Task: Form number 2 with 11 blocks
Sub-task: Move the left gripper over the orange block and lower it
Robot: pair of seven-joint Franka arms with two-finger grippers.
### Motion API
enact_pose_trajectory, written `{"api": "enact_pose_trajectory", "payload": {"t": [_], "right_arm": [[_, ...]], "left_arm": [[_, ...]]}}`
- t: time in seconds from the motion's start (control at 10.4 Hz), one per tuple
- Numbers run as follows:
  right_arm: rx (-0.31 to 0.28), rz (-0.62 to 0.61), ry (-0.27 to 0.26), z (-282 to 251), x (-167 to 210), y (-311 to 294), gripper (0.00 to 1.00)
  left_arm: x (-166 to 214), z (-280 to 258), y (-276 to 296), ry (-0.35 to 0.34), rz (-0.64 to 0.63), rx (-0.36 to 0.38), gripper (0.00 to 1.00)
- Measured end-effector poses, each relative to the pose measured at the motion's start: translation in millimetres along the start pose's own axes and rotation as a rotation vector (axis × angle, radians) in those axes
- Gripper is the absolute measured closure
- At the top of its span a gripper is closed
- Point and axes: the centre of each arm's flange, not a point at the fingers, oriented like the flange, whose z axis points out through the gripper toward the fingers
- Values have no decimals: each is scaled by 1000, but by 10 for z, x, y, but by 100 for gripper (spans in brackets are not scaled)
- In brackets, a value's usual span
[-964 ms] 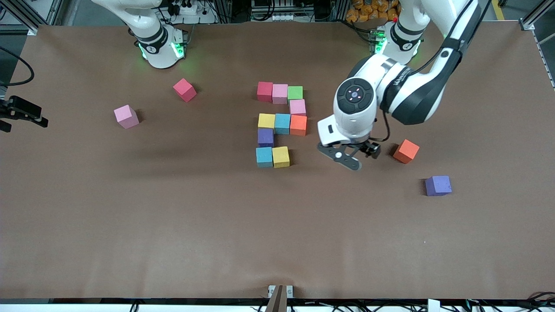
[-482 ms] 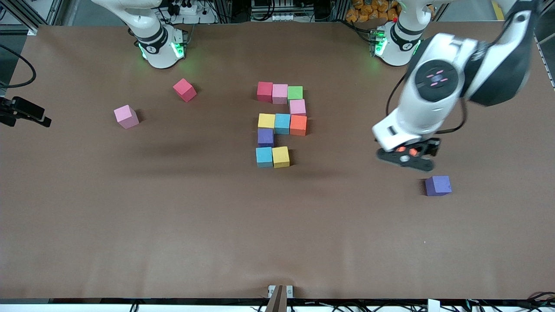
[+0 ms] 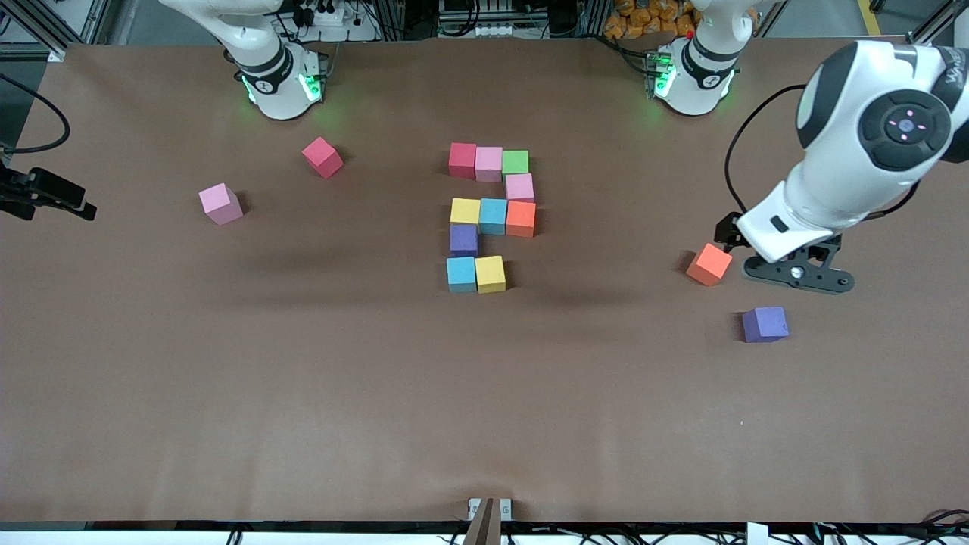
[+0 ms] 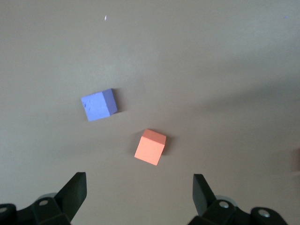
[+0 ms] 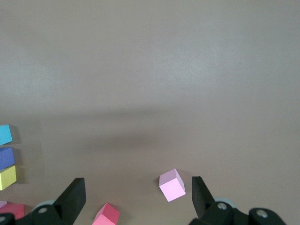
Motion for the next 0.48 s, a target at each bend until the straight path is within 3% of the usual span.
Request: {"api": "enact_pose_trajectory", "payload": {"t": [0.19, 0.48], "right_arm": [[0, 1, 0, -2, -1, 4, 0], [-1, 1, 0, -2, -1, 7, 0]], "left_arm": [[-11, 248, -33, 14, -13, -42, 0], [-179, 699, 65, -2, 25, -29, 0]]}}
